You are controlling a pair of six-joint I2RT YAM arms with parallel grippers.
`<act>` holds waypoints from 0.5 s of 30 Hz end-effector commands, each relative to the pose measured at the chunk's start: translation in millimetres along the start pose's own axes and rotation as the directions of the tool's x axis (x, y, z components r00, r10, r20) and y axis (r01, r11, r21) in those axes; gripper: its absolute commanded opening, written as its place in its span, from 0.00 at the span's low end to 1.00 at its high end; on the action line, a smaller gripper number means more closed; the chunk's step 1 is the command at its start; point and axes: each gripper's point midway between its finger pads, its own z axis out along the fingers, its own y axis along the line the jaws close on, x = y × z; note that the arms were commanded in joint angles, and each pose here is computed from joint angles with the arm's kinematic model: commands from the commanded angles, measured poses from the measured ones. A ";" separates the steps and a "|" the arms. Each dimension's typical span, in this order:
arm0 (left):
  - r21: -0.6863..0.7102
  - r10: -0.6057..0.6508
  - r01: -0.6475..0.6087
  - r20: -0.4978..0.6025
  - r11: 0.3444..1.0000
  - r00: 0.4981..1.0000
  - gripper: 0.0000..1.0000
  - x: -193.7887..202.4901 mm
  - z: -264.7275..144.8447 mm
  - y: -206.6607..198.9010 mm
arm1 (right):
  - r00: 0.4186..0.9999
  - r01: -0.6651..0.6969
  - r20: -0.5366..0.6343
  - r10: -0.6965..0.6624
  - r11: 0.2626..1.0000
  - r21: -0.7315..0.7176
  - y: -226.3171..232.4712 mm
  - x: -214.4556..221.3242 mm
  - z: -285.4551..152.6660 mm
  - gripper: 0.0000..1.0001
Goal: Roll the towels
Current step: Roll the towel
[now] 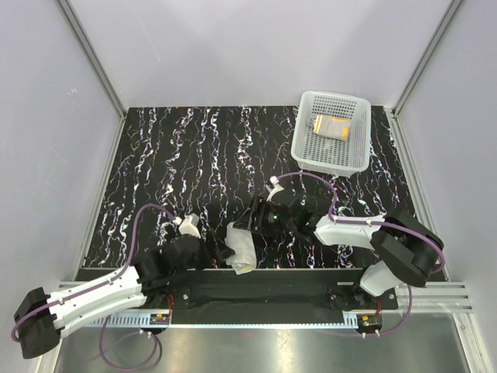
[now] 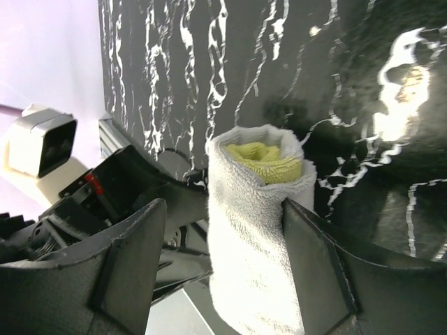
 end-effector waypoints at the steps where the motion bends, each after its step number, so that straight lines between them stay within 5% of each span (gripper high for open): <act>1: -0.027 0.030 -0.029 0.034 0.999 0.999 0.84 -6.5 1.9 5.4 | 0.999 0.033 0.035 -0.031 0.998 -0.052 28.8 -7.3 -2.0 0.74; 4: -0.037 0.036 -0.035 0.020 0.999 0.999 0.81 -2.8 6.8 8.4 | 0.999 0.039 0.033 -0.038 0.998 -0.040 26.9 -5.8 -1.1 0.76; 8: -0.051 0.033 -0.033 -0.004 0.998 0.999 0.64 3.8 12.1 14.1 | 0.994 0.086 0.064 -0.091 0.993 0.085 10.8 -14.2 -16.1 0.89; 15: -0.063 0.033 -0.033 -0.008 0.997 0.999 0.54 5.7 12.0 19.6 | 0.983 0.130 0.095 -0.156 0.963 0.236 -23.8 -14.9 -49.7 0.99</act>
